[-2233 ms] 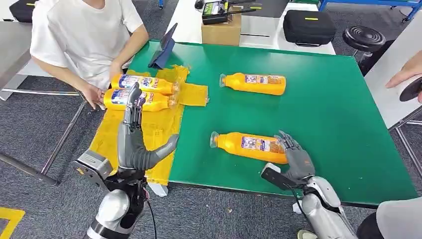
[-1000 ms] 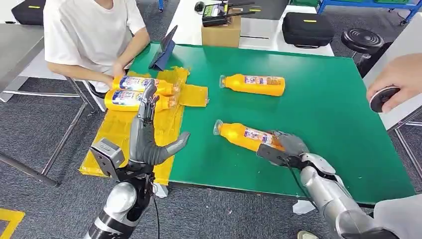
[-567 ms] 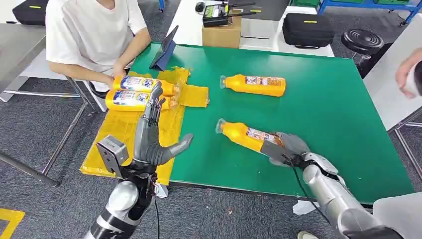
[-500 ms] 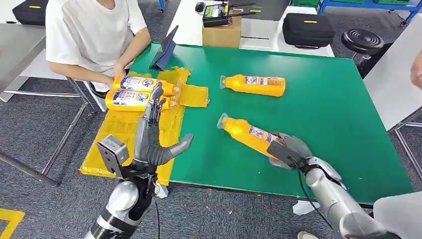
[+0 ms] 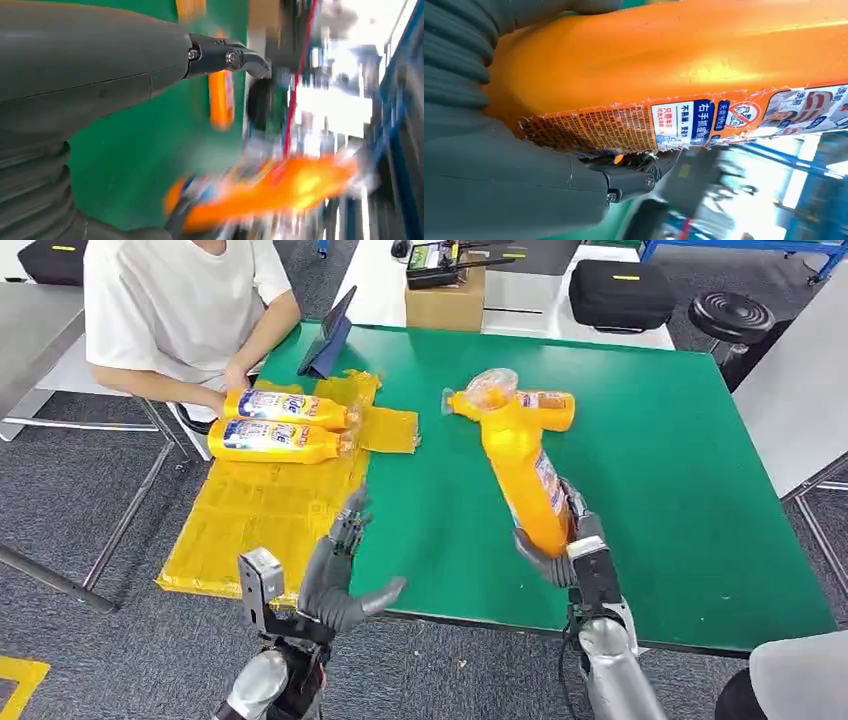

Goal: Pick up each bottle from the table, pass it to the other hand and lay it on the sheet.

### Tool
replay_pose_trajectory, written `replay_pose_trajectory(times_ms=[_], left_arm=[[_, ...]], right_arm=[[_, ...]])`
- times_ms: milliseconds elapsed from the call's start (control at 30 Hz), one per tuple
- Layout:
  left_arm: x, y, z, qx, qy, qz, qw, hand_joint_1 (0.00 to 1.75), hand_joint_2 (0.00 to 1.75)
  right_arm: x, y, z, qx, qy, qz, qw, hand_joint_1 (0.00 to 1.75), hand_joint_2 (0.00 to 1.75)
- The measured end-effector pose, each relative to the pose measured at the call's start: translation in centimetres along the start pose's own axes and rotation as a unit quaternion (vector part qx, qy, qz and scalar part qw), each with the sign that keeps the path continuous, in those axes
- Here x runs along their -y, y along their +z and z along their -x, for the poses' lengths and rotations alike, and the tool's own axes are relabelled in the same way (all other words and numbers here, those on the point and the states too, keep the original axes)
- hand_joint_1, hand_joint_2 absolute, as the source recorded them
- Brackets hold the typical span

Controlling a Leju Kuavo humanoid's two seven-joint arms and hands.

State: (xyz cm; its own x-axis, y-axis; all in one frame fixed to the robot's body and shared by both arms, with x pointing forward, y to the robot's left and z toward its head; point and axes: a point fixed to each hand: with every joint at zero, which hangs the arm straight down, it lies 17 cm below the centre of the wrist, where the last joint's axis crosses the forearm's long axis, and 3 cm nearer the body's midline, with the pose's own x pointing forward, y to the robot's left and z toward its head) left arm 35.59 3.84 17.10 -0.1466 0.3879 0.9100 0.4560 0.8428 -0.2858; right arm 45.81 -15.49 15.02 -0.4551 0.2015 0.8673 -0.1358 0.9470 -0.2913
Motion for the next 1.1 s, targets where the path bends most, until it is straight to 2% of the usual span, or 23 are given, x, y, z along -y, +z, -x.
replay_pose_trajectory(times_ms=[133, 300, 433, 800, 1067, 1100], left_arm=[[2.4, 1.7, 1.1, -0.017, 0.014, 0.049, 0.999, 0.0, 1.75], [4.2, 2.1, 0.6, -0.007, 0.033, 0.092, 0.995, 0.0, 1.75], [4.8, 1.8, 0.1, -0.004, 0.059, 0.098, 0.993, 0.0, 1.75], [3.5, 0.0, -2.8, 0.024, 0.117, 0.042, 0.992, 0.0, 1.75], [4.4, -0.1, -4.0, 0.041, 0.119, 0.06, 0.99, 0.0, 1.75], [4.4, -0.1, -4.1, 0.042, 0.118, 0.062, 0.99, 0.44, 1.75]], right_arm=[[-1.3, -0.4, -4.1, 0.057, -0.021, -0.016, 0.998, 1.75, 1.75], [-5.5, 0.3, -7.0, 0.109, 0.002, -0.081, 0.991, 1.75, 1.75], [-9.3, 1.6, -8.4, 0.141, 0.02, -0.135, 0.981, 1.75, 1.75], [-16.3, 5.1, -10.9, 0.175, 0.007, -0.214, 0.961, 1.75, 1.75], [-17.5, 5.7, -10.9, 0.171, -0.004, -0.229, 0.958, 1.75, 1.75], [-17.6, 5.7, -10.9, 0.17, -0.007, -0.232, 0.958, 1.75, 1.75]])
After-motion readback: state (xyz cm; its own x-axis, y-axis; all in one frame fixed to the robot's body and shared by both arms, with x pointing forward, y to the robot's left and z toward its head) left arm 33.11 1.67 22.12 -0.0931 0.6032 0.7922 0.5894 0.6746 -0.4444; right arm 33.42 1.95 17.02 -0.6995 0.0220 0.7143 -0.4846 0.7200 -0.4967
